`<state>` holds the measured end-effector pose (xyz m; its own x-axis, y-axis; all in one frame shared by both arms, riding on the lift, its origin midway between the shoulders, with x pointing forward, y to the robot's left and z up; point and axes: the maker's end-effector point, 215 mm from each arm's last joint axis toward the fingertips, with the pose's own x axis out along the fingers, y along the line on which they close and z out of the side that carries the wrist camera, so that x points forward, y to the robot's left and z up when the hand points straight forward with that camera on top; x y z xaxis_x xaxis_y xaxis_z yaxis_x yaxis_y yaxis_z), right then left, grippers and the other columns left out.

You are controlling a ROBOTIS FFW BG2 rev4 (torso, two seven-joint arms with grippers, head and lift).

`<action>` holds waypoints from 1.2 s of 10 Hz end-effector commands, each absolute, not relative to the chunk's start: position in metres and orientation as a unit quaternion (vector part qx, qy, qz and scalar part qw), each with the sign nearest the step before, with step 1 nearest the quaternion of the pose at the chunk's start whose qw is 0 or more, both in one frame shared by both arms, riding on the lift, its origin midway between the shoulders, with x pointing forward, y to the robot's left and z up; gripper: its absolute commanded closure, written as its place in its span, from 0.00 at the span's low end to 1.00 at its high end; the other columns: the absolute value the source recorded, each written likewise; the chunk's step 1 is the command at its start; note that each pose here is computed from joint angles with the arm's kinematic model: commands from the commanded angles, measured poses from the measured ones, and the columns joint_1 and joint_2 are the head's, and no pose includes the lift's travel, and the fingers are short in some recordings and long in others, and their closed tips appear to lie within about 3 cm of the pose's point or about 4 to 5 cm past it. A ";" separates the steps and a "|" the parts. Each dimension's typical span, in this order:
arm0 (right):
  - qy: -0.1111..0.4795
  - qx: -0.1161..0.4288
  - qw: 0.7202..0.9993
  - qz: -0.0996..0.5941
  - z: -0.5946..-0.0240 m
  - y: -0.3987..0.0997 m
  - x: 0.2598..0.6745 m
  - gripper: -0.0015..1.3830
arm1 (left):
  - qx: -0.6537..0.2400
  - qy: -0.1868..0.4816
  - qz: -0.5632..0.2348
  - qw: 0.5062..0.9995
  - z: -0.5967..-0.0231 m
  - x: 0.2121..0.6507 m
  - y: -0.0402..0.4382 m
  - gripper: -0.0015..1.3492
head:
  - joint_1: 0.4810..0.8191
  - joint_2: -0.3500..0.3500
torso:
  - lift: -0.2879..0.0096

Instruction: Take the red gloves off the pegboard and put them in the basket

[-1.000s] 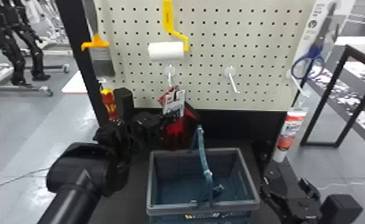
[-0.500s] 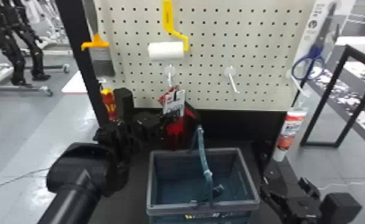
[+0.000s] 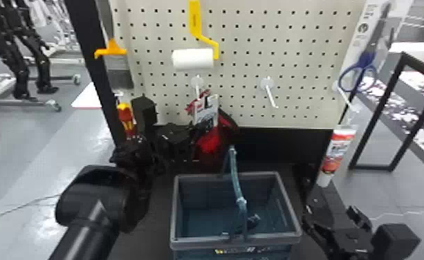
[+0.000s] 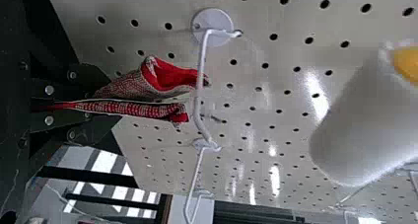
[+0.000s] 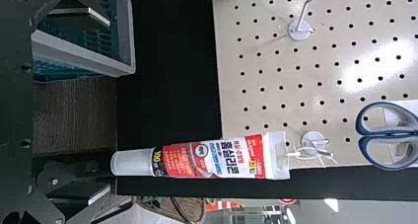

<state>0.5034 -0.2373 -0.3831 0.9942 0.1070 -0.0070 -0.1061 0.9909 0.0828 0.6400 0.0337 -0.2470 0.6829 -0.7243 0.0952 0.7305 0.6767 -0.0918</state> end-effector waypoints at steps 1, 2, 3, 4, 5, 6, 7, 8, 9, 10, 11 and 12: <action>0.006 0.042 0.998 0.053 -0.383 -0.237 0.503 0.10 | -0.075 -0.044 -0.395 0.915 -0.234 0.624 0.023 0.91 | 0.20 0.50 | 0.63; 0.006 0.042 0.998 0.053 -0.384 -0.237 0.503 0.10 | -0.080 -0.045 -0.393 0.915 -0.234 0.619 0.020 0.91 | 0.20 0.50 | 0.63; 0.006 0.043 0.998 0.053 -0.384 -0.238 0.503 0.10 | -0.093 -0.043 -0.391 0.915 -0.238 0.613 0.017 0.91 | 0.20 0.50 | 0.63; 0.006 0.043 0.998 0.053 -0.383 -0.237 0.503 0.10 | -0.097 -0.042 -0.389 0.915 -0.240 0.611 0.015 0.91 | 0.20 0.50 | 0.63; 0.005 0.043 0.998 0.053 -0.384 -0.238 0.503 0.10 | -0.102 -0.044 -0.390 0.914 -0.239 0.609 0.012 0.91 | 0.20 0.50 | 0.63; 0.005 0.043 0.998 0.053 -0.384 -0.238 0.503 0.10 | -0.109 -0.042 -0.385 0.916 -0.242 0.606 0.011 0.91 | 0.20 0.50 | 0.63; 0.005 0.043 0.998 0.053 -0.383 -0.238 0.503 0.10 | -0.122 -0.047 -0.379 0.916 -0.242 0.601 0.009 0.91 | 0.20 0.50 | 0.63; 0.005 0.043 0.998 0.053 -0.383 -0.238 0.502 0.10 | -0.139 -0.044 -0.363 0.920 -0.246 0.597 0.011 0.91 | 0.20 0.50 | 0.63; 0.005 0.044 0.998 0.053 -0.384 -0.238 0.502 0.10 | -0.157 -0.034 -0.342 0.926 -0.255 0.591 0.015 0.91 | 0.20 0.50 | 0.63; 0.004 0.045 0.998 0.052 -0.384 -0.238 0.502 0.10 | -0.179 -0.026 -0.326 0.928 -0.263 0.586 0.017 0.91 | 0.20 0.50 | 0.63; 0.004 0.045 0.998 0.052 -0.384 -0.238 0.502 0.10 | -0.191 -0.020 -0.313 0.930 -0.268 0.581 0.021 0.91 | 0.20 0.50 | 0.63; 0.004 0.045 0.998 0.052 -0.384 -0.238 0.501 0.10 | -0.200 -0.011 -0.298 0.933 -0.276 0.575 0.025 0.91 | 0.20 0.50 | 0.63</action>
<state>0.5012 -0.2380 -0.3841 0.9945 0.1049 -0.0050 -0.1040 0.9904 0.0910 0.5814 0.0250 -0.2726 0.8209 -0.5529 0.1429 0.5641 0.7460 -0.3541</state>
